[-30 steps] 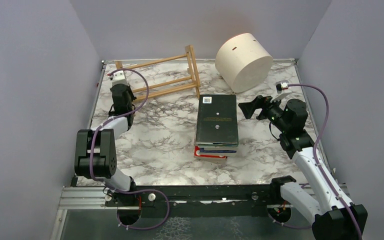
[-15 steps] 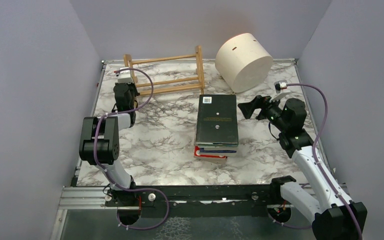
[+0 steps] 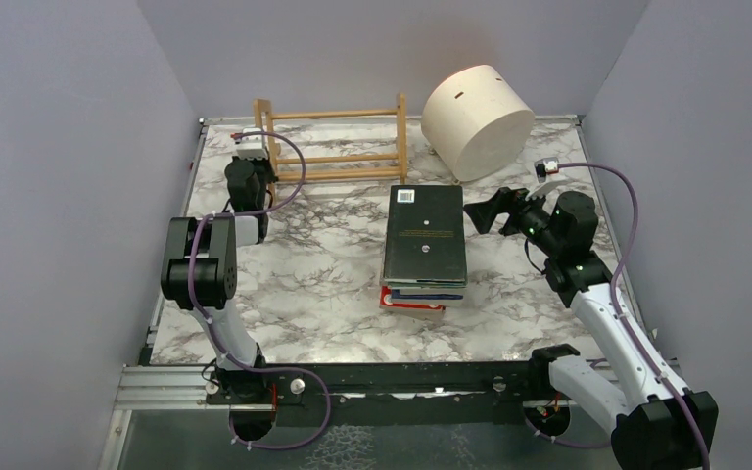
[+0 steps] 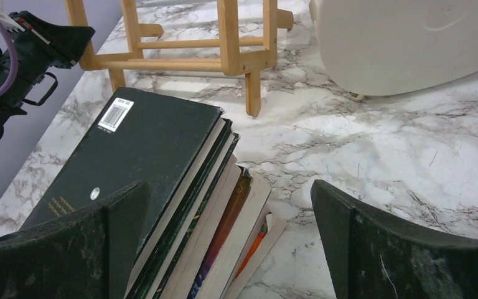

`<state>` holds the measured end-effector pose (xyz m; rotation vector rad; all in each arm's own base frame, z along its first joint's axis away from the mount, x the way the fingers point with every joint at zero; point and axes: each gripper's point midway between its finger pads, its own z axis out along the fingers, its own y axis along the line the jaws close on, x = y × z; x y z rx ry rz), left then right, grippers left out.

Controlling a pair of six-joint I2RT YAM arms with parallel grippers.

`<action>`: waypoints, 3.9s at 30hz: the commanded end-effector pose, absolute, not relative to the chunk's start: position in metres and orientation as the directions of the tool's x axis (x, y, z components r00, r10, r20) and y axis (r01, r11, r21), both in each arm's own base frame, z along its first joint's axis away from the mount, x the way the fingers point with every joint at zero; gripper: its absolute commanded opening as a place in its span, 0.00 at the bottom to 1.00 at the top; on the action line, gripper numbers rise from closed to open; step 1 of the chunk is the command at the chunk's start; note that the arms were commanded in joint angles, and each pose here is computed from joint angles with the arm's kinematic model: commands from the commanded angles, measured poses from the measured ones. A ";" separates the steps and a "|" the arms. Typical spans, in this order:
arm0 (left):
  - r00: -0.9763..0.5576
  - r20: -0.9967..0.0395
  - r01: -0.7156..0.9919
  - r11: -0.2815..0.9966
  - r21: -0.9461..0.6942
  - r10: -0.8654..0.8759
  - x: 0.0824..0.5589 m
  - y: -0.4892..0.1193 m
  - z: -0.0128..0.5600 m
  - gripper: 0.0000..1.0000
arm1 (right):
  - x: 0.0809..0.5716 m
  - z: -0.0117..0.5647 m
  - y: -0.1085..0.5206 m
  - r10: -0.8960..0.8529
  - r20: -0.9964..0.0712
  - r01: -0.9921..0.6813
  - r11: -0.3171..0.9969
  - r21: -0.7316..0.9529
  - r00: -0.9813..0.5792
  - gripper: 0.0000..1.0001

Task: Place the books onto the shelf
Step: Move the shelf to the center of the board.

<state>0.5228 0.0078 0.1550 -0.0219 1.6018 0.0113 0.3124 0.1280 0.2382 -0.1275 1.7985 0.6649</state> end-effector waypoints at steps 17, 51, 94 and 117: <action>-0.007 -0.993 0.074 0.990 0.121 0.122 0.558 0.001 0.145 0.00 | 0.314 0.250 0.136 0.223 -0.918 -0.454 0.815 0.360 -0.328 1.00; 0.006 -0.999 -0.240 0.970 0.036 0.039 0.524 0.052 0.168 0.74 | 0.310 0.256 0.137 0.225 -0.921 -0.465 0.809 0.359 -0.319 1.00; 0.020 -0.997 -0.309 0.949 0.069 0.078 0.565 0.067 0.193 0.99 | 0.315 0.255 0.135 0.215 -0.921 -0.453 0.820 0.350 -0.324 1.00; 0.106 -0.992 -0.265 0.964 0.031 0.061 0.543 0.055 0.245 0.99 | 0.309 0.260 0.136 0.220 -0.923 -0.466 0.812 0.352 -0.315 1.00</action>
